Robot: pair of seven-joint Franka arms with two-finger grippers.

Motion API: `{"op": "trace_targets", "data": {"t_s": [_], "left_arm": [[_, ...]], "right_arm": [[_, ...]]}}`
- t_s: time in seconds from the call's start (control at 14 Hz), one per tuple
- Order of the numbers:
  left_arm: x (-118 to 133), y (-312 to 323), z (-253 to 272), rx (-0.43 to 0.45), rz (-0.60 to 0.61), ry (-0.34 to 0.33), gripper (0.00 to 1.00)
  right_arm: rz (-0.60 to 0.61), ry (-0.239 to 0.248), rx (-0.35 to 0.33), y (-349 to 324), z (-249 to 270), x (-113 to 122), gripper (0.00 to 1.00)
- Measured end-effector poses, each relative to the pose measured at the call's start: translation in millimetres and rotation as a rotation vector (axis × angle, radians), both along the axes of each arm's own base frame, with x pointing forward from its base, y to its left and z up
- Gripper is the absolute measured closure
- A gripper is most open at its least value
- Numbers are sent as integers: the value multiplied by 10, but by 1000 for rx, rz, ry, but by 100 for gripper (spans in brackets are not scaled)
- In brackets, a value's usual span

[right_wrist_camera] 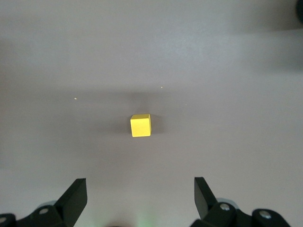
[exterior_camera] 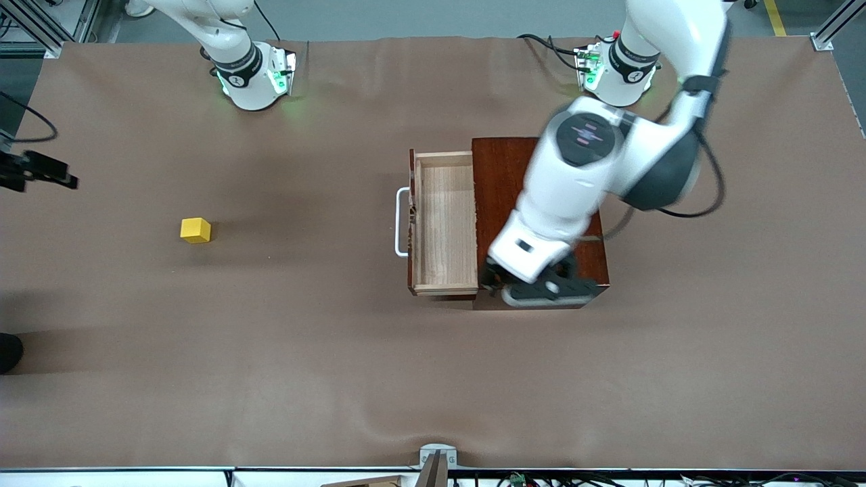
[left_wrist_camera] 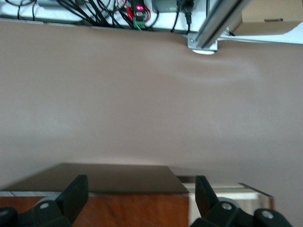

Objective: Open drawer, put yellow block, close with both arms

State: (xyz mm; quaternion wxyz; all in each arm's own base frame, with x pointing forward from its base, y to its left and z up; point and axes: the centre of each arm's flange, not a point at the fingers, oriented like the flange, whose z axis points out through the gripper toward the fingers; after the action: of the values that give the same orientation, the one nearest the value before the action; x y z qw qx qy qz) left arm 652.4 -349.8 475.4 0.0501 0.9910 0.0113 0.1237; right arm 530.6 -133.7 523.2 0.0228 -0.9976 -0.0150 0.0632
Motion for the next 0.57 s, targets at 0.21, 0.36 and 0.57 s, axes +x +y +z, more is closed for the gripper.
{"op": "trace_targets", "data": {"t_s": [0.21,0.36,0.57], "left_arm": [[348,731,-5,31,-57,-17,0],[529,1235,-18,56,-79,-22,0],[723,1963,-22,71,-118,-26,0]], "right_arm": [[9,-14,-3,82,-763,-114,0],[12,-37,-10,125,-1191,-215,0],[18,-76,-22,187,-1715,-363,0]]}}
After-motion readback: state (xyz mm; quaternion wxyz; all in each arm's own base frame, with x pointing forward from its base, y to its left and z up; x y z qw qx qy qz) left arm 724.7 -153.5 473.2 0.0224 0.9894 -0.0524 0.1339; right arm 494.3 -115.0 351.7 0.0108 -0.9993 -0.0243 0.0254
